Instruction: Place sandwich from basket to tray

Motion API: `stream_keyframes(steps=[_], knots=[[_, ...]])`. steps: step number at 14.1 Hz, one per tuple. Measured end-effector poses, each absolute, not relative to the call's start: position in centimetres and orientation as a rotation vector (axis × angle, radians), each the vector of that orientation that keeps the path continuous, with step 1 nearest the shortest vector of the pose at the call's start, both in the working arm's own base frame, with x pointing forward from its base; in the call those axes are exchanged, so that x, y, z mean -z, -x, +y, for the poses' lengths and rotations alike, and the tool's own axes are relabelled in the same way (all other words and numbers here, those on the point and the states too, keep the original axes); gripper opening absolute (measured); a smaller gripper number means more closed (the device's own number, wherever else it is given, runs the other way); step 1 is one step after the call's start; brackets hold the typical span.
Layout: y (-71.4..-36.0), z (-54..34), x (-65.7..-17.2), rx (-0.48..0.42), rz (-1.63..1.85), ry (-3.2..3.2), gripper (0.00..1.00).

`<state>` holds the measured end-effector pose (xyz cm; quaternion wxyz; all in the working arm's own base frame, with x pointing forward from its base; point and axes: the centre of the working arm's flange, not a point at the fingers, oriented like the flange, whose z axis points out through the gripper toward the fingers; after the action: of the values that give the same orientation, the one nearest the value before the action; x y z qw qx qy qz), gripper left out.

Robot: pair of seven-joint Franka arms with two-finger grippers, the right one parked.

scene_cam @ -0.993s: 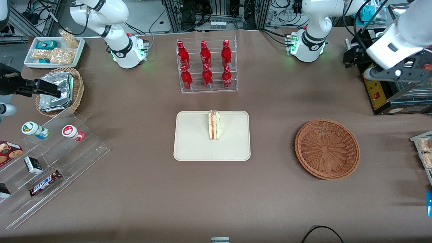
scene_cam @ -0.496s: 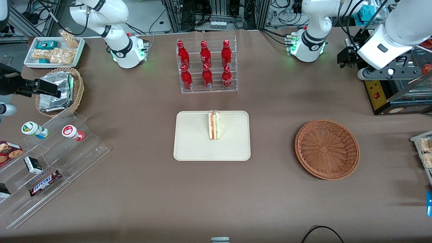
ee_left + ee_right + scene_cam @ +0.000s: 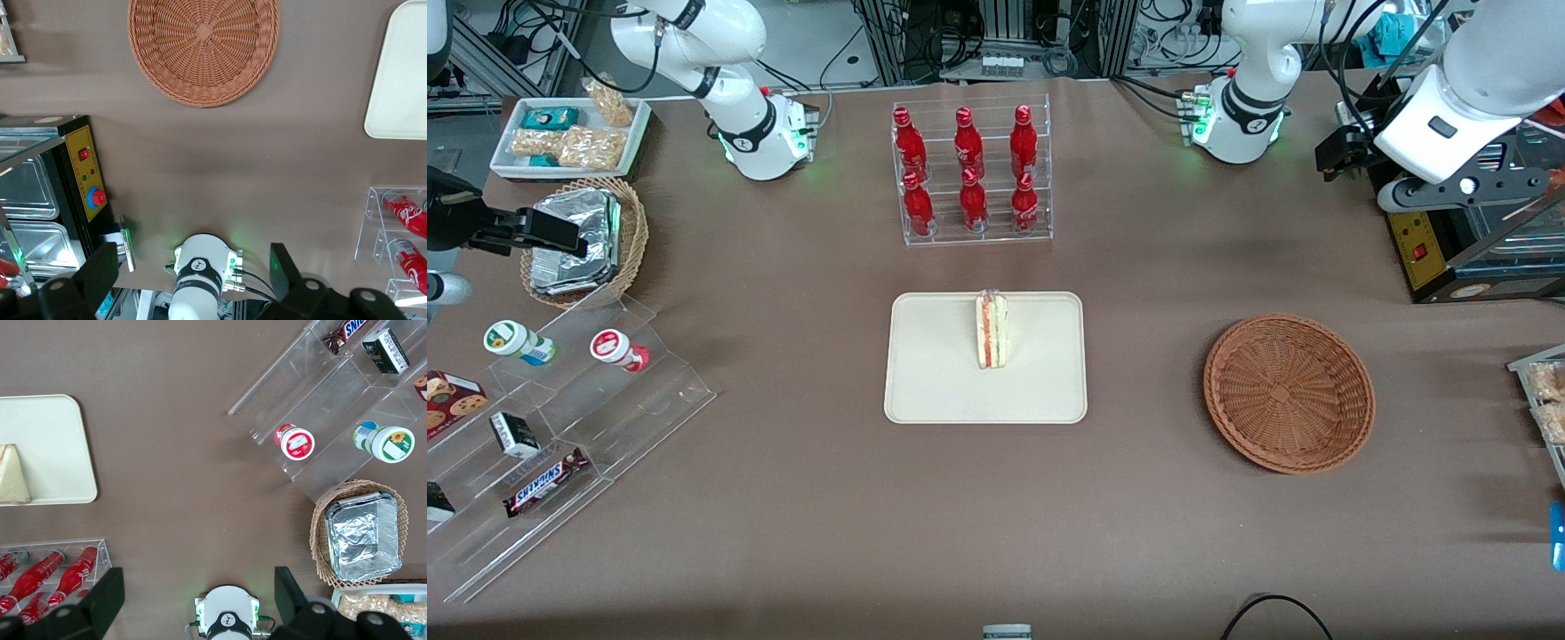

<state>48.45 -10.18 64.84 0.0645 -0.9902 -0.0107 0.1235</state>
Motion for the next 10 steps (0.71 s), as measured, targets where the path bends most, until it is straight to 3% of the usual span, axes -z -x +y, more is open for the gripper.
stream_keyframes(steps=[10], knots=[[-50.4,-10.1,-64.9,-0.352,-0.055,3.004,1.00]])
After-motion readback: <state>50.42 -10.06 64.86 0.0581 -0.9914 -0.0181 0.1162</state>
